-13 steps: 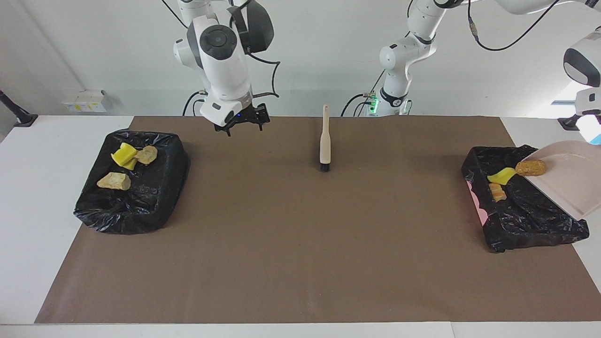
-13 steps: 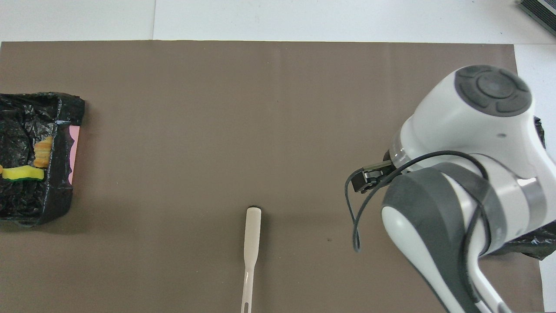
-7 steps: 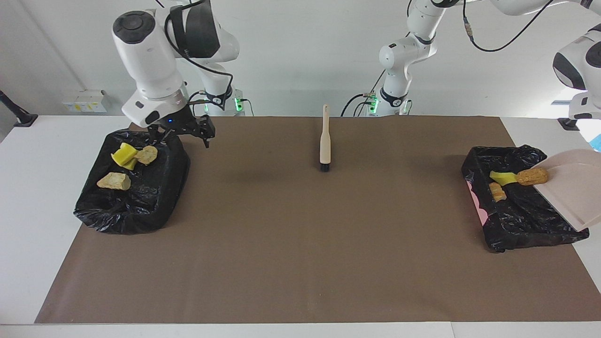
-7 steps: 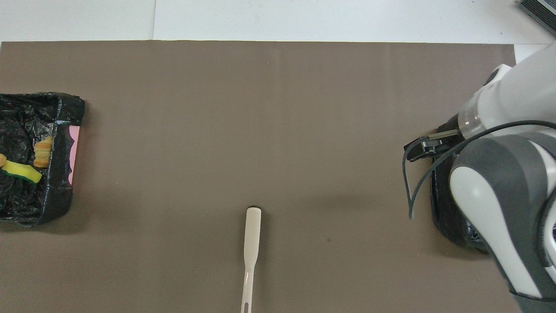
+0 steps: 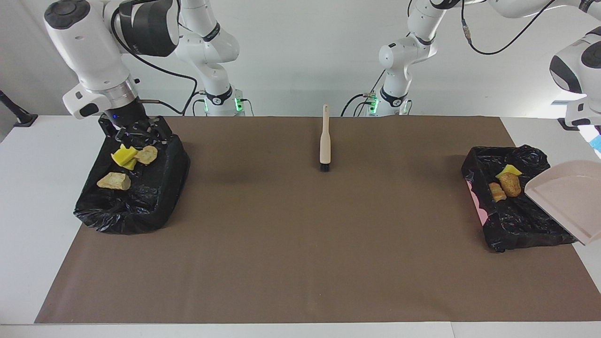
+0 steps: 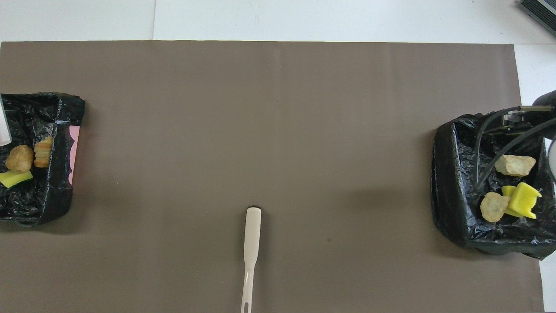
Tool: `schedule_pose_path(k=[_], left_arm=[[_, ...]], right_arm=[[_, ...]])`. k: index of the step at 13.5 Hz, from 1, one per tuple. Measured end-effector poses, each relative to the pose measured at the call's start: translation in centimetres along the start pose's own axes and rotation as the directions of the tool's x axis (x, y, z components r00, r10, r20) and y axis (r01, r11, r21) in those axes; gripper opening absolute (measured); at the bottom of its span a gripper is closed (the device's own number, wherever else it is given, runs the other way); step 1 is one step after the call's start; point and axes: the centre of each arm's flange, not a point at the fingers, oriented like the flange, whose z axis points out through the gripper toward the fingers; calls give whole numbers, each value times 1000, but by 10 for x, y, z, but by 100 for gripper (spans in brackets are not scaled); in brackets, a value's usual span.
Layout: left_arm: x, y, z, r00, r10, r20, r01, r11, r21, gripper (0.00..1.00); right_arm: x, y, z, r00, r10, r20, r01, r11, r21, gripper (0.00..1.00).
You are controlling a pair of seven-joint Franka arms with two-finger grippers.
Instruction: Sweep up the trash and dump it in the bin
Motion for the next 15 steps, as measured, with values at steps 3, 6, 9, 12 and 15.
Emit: schedule_pose_path(k=[3,6,9,12,15], left_arm=[[7,7,-4,992,-113,-62,106,988,-115,31],[9,12,-14,962,-249,-115,216,947,-237,31],[31,16,-36,898,-426,-114,366,864,-347,31],[86,27,-87,775,-629,-63,524,695,-492,31],[157,56,-135,674,-738,-38,555,539,-634,31]], right_arm=[[-20,8,-23,999,13,30,-13,1000,7,100],[-25,1,-25,999,-1,45,1,1000,8,100],[-25,-7,-25,999,-16,46,16,1000,8,100],[-25,-7,-25,999,-16,46,16,1000,8,100],[-25,-7,-25,999,-16,46,16,1000,8,100]])
